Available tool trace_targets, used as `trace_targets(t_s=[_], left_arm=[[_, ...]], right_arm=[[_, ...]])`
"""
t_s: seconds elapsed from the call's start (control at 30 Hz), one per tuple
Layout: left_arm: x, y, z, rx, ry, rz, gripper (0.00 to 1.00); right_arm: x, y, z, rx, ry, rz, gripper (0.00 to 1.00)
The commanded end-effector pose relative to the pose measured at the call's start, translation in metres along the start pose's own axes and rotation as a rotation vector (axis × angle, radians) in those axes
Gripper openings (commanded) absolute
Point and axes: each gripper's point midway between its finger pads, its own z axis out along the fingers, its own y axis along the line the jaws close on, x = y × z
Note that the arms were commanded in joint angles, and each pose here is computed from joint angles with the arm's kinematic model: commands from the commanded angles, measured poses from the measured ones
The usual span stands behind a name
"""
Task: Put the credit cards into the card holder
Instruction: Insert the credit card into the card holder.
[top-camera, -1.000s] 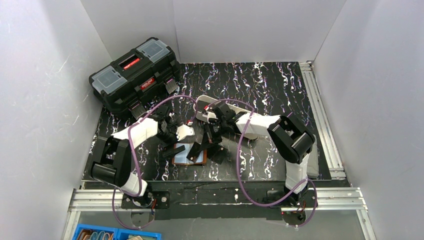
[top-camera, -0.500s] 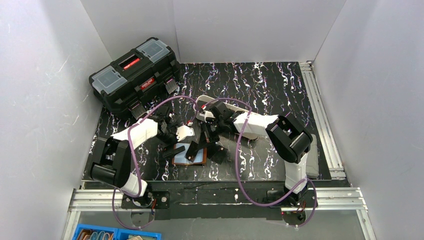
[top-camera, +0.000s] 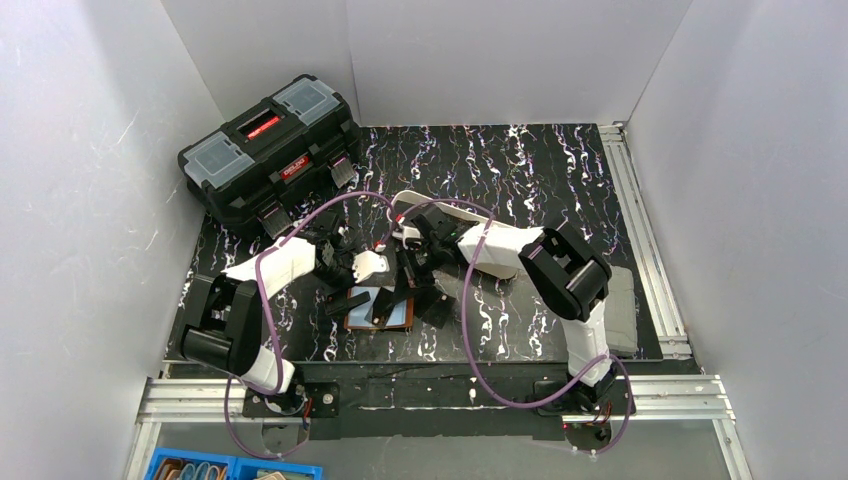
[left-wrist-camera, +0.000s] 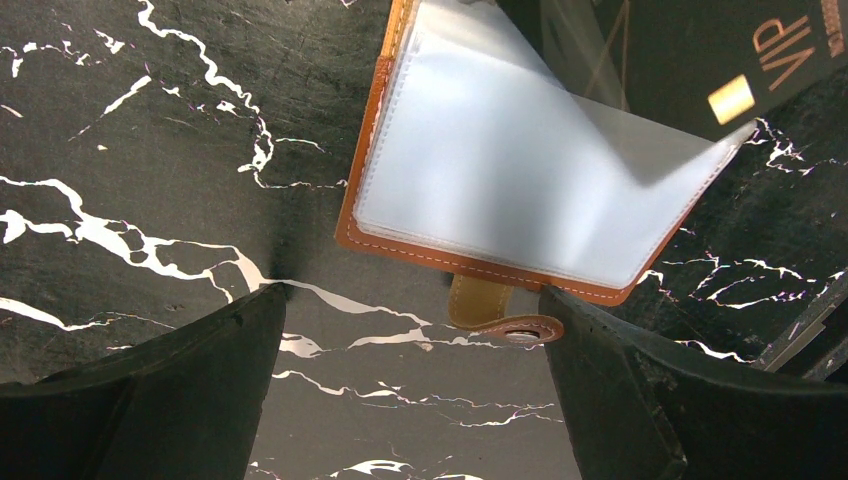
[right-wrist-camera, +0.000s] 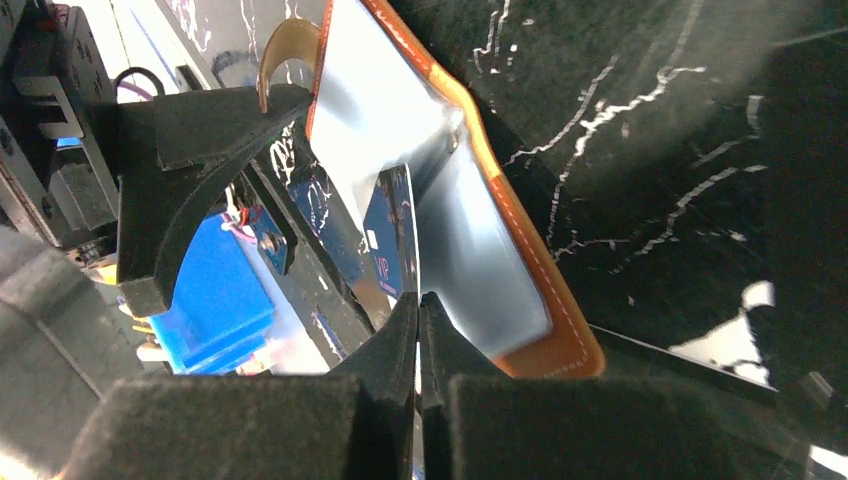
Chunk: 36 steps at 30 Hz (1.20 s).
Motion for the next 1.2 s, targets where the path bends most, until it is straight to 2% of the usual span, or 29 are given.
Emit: trace_targets(t_s=[0.0, 0.17, 0.47, 0.6, 0.73, 0.83, 0.9, 1.0, 1.17], left_arm=[[0.004, -0.016, 0.001, 0.06, 0.007, -0.008, 0.98], [0.002, -0.015, 0.001, 0.06, 0.004, -0.008, 0.98], [-0.001, -0.014, 0.0, 0.06, -0.005, -0.015, 0.98], [-0.002, -0.014, -0.001, 0.062, -0.005, -0.014, 0.98], [-0.006, -0.015, 0.0, 0.071, -0.015, -0.013, 0.98], [-0.008, -0.013, -0.001, 0.068, -0.019, -0.013, 0.98], [-0.009, -0.013, -0.002, 0.068, -0.019, -0.013, 0.98], [-0.009, -0.014, -0.003, 0.064, -0.02, -0.018, 0.99], [-0.009, -0.016, -0.005, 0.066, -0.025, -0.028, 0.99]], right_arm=[[0.01, 0.007, 0.007, 0.002, 0.068, -0.052, 0.01], [0.018, 0.002, 0.011, 0.013, 0.111, -0.053, 0.01], [0.013, -0.01, 0.013, 0.118, 0.068, -0.057, 0.01], [0.003, -0.005, 0.017, 0.129, 0.073, -0.062, 0.08], [0.003, -0.005, 0.025, 0.143, 0.121, -0.06, 0.08], [0.019, -0.023, 0.017, 0.227, 0.154, -0.058, 0.15], [0.016, -0.026, 0.014, 0.26, 0.129, -0.073, 0.23], [0.004, -0.018, 0.014, 0.25, 0.084, -0.078, 0.3], [-0.006, -0.011, 0.017, 0.232, 0.067, -0.077, 0.32]])
